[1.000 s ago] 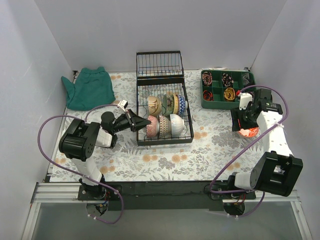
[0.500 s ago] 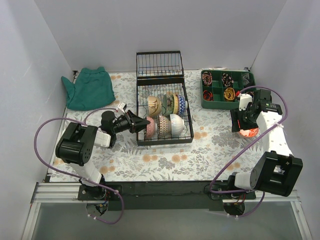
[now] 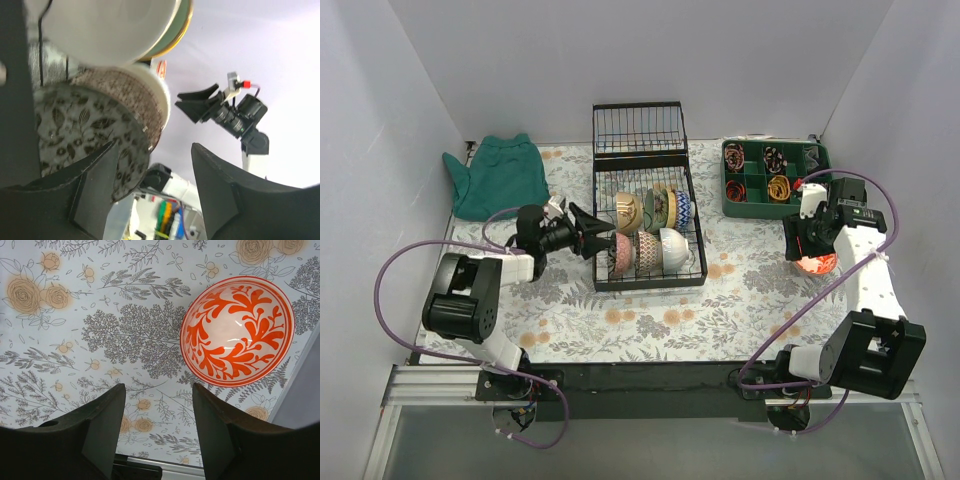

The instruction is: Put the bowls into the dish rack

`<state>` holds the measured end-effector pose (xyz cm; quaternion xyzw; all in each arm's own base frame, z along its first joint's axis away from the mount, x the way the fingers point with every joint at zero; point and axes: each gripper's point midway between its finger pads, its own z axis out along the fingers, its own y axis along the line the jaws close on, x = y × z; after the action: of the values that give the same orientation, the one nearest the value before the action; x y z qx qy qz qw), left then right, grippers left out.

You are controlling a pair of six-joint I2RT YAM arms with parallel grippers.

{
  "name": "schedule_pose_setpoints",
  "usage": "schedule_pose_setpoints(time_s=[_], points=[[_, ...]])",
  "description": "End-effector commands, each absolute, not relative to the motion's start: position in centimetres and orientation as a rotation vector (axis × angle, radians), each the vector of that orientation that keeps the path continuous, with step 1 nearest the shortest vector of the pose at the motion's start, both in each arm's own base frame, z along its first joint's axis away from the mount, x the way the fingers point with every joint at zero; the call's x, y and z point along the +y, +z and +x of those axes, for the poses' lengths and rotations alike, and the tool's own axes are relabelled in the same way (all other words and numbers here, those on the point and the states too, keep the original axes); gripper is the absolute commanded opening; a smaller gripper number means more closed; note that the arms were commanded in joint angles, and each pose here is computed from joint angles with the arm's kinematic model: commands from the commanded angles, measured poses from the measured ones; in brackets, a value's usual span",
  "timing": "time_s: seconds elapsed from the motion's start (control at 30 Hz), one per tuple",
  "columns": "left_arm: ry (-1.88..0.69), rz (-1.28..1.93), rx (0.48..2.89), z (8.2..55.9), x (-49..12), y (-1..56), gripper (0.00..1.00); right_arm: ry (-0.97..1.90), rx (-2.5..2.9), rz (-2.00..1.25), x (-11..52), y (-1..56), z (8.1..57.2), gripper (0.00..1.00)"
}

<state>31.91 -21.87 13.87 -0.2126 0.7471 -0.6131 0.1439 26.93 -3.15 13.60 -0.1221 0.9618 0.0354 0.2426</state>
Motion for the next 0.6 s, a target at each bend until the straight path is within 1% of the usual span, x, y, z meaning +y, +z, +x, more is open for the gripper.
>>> schedule_pose_setpoints(time_s=[0.0, 0.2, 0.23, 0.33, 0.37, 0.4, 0.43, 0.47, 0.5, 0.57], points=[[-1.723, -0.513, 2.157, 33.1, -20.5, 16.6, 0.60, 0.072, 2.566, -0.339, -3.3, 14.4, 27.6, 0.64], [-1.650, -0.453, 2.252, 32.5, -19.2, 16.9, 0.61, 0.051, 2.550, -0.354, -3.5, 14.8, 28.0, 0.64], [-1.621, -0.443, 2.292, 31.9, -18.9, 16.5, 0.61, 0.046, 2.549, -0.360, -3.7, 14.8, 28.1, 0.64], [-1.501, -0.366, 2.294, 32.6, -17.4, 18.0, 0.61, 0.037, 2.577, -0.347, -4.1, 14.3, 28.3, 0.64], [-1.432, -0.291, 2.326, 32.1, -16.7, 17.4, 0.61, 0.040, 2.587, -0.330, -4.5, 14.1, 28.4, 0.64], [-1.343, -0.229, 2.296, 33.3, -16.2, 18.9, 0.61, 0.069, 2.594, -0.348, -4.4, 13.8, 28.7, 0.64], [-1.287, -0.187, 2.331, 32.7, -15.8, 18.9, 0.61, 0.092, 2.600, -0.374, -4.2, 13.6, 28.8, 0.64], [-1.203, -0.065, 2.306, 33.1, -15.3, 19.5, 0.61, 0.118, 2.604, -0.404, -4.0, 13.3, 28.9, 0.63], [-1.099, -0.035, 2.276, 34.3, -14.4, 20.5, 0.61, 0.161, 2.612, -0.461, -3.6, 12.7, 29.1, 0.63], [-0.982, 0.046, 2.242, 34.6, -13.4, 21.7, 0.61, 0.181, 2.629, -0.493, -3.6, 12.4, 29.3, 0.62]])
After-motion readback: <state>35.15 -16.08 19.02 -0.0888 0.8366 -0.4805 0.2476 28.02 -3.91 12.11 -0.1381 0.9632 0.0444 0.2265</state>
